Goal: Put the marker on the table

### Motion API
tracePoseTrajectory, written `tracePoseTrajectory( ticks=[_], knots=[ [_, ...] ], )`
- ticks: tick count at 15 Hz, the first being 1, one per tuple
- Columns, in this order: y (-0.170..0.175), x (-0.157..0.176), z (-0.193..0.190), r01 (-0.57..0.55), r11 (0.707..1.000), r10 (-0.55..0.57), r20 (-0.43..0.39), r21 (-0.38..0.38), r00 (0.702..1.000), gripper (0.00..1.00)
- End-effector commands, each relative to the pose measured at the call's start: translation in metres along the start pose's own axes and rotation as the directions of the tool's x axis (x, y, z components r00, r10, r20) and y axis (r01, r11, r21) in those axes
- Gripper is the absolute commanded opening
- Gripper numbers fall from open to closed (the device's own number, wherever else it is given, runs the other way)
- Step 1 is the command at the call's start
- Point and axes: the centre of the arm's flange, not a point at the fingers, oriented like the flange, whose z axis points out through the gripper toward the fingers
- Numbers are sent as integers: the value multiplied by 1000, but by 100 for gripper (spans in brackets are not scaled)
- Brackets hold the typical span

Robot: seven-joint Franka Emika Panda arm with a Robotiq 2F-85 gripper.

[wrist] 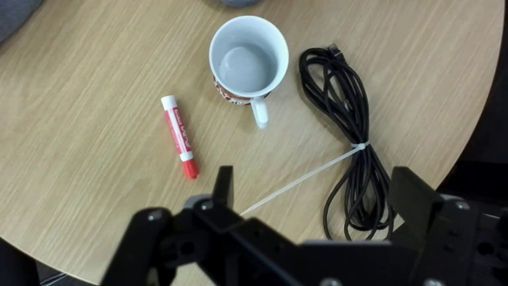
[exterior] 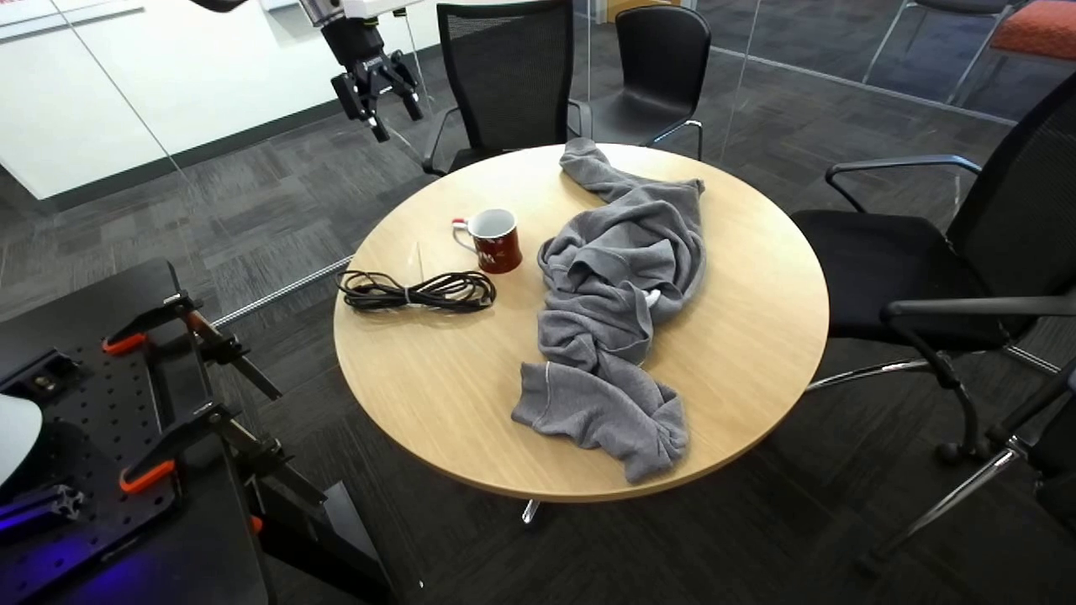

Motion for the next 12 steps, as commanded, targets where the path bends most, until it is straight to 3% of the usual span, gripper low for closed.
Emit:
tracePoseTrajectory(
  ticks=[1, 4, 5, 12],
  knots=[
    [-54, -9, -14, -51, 998, 52, 7, -32, 999, 100],
    [-68, -13, -16, -59, 996, 60, 8, -59, 998, 100],
    [-41, -8, -6, -40, 999, 40, 4, -20, 999, 100],
    [-53, -10, -9, -42, 999, 42, 3, -25, 999, 100]
  ],
)
